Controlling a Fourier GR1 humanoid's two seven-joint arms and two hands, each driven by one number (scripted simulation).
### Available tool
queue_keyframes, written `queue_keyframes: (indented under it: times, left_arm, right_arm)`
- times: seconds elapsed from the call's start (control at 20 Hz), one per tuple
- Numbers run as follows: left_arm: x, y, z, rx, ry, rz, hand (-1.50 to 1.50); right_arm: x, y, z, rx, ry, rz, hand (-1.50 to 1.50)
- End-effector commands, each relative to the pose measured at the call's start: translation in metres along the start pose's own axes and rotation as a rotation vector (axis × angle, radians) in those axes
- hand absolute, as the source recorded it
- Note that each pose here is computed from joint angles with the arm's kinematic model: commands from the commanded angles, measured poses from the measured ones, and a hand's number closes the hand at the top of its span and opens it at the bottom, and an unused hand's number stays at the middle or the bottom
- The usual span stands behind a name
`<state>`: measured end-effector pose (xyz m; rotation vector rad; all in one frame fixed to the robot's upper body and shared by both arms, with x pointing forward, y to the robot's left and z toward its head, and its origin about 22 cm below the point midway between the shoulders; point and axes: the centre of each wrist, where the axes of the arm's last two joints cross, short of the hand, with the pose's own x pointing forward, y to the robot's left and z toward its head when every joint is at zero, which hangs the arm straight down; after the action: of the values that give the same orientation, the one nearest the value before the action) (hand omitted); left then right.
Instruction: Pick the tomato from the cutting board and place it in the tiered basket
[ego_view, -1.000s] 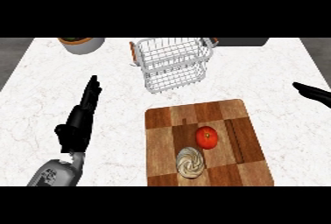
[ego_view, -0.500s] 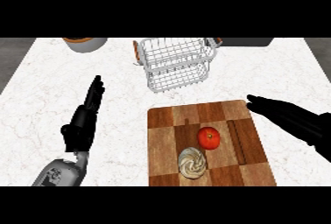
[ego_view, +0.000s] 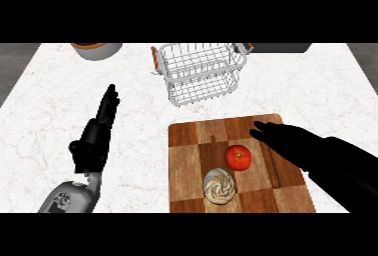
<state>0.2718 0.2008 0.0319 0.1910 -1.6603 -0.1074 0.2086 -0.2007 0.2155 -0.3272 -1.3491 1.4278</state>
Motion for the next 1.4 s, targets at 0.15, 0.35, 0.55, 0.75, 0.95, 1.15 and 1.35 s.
queue_keyframes:
  times: [0.15,0.35,0.55,0.75,0.95,1.15,1.35]
  left_arm:
    - [-0.003,-0.001,0.011,0.000,-0.007,-0.003,0.00]
    - [-0.006,-0.004,-0.005,0.006,-0.011,0.009,0.00]
    - [-0.004,-0.003,-0.007,0.004,-0.008,0.003,0.00]
    - [-0.015,0.004,0.004,0.005,0.000,-0.001,0.00]
    - [0.018,0.004,-0.005,-0.010,-0.009,-0.010,0.00]
    - [0.000,0.008,0.015,-0.014,-0.007,0.007,0.00]
    - [0.007,0.011,0.003,0.014,-0.006,-0.017,0.00]
  right_arm:
    - [0.015,0.008,0.005,0.047,0.074,0.052,-1.50]
    - [0.001,0.007,-0.013,0.036,0.100,0.105,-1.50]
    - [0.004,0.018,-0.013,0.037,0.118,0.136,-1.50]
    - [-0.016,0.019,-0.015,0.057,0.114,0.173,-1.50]
    - [-0.004,0.028,-0.011,0.046,0.039,0.249,-1.50]
    - [-0.011,0.044,-0.033,0.024,0.057,0.303,-1.50]
    - [-0.020,0.055,-0.035,-0.009,0.135,0.291,-1.50]
